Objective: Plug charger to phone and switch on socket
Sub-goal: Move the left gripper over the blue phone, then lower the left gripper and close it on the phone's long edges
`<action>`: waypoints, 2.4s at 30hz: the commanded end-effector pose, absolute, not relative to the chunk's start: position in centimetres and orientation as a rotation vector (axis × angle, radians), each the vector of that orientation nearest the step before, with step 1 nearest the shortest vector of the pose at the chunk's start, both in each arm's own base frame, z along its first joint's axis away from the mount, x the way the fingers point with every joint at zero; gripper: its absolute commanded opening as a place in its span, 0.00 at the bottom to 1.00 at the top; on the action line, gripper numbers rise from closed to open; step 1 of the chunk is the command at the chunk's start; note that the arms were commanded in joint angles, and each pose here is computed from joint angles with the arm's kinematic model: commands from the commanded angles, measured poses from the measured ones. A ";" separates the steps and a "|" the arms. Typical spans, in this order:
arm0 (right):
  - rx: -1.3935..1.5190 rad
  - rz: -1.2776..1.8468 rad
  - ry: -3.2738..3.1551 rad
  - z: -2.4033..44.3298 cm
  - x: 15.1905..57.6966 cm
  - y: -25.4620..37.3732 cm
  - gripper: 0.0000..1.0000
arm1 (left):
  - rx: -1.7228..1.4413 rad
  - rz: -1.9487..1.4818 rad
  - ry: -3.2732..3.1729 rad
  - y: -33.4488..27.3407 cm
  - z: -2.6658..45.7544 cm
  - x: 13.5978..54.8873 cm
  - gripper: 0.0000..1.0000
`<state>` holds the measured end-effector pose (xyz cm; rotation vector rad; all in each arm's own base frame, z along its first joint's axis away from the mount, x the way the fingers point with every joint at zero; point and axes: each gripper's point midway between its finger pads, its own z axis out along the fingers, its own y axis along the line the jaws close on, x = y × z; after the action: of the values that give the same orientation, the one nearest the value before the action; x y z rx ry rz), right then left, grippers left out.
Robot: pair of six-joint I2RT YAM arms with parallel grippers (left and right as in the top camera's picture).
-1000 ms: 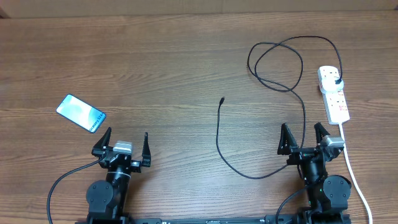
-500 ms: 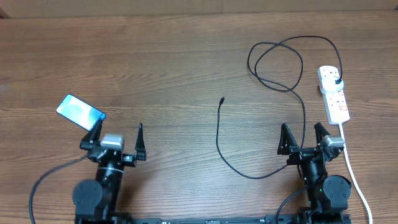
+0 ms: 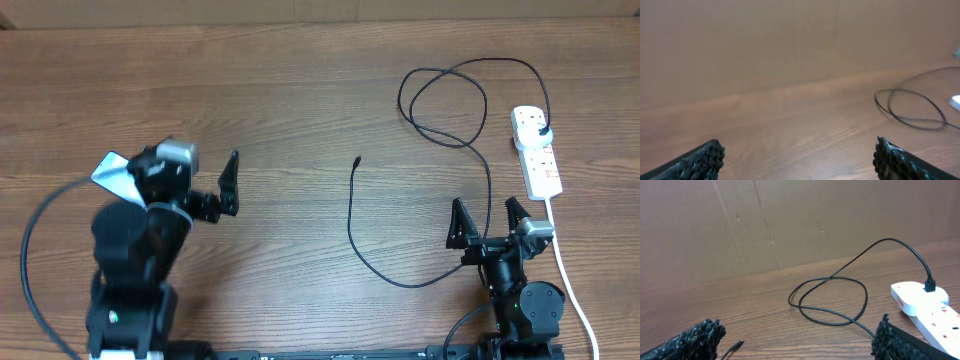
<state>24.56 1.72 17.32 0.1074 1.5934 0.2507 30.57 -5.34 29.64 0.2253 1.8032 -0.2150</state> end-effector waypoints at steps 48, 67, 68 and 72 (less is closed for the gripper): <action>0.116 0.247 1.593 17.0 24.6 1.6 1.00 | -0.841 -0.343 2.581 4.3 13.1 35.4 0.98; 0.116 0.247 1.593 17.0 24.6 1.6 1.00 | -1.295 -0.072 2.844 12.7 10.2 35.9 1.00; 0.116 0.247 1.593 17.0 24.6 1.6 1.00 | -1.308 -0.071 2.846 12.9 9.9 35.8 1.00; 0.116 0.247 1.593 17.0 24.6 1.6 1.00 | -1.288 -0.064 2.893 14.4 8.0 35.3 1.00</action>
<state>24.56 1.71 17.32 0.1080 1.5934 0.2507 35.45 12.79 8.85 -1.2912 2.8821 -0.0979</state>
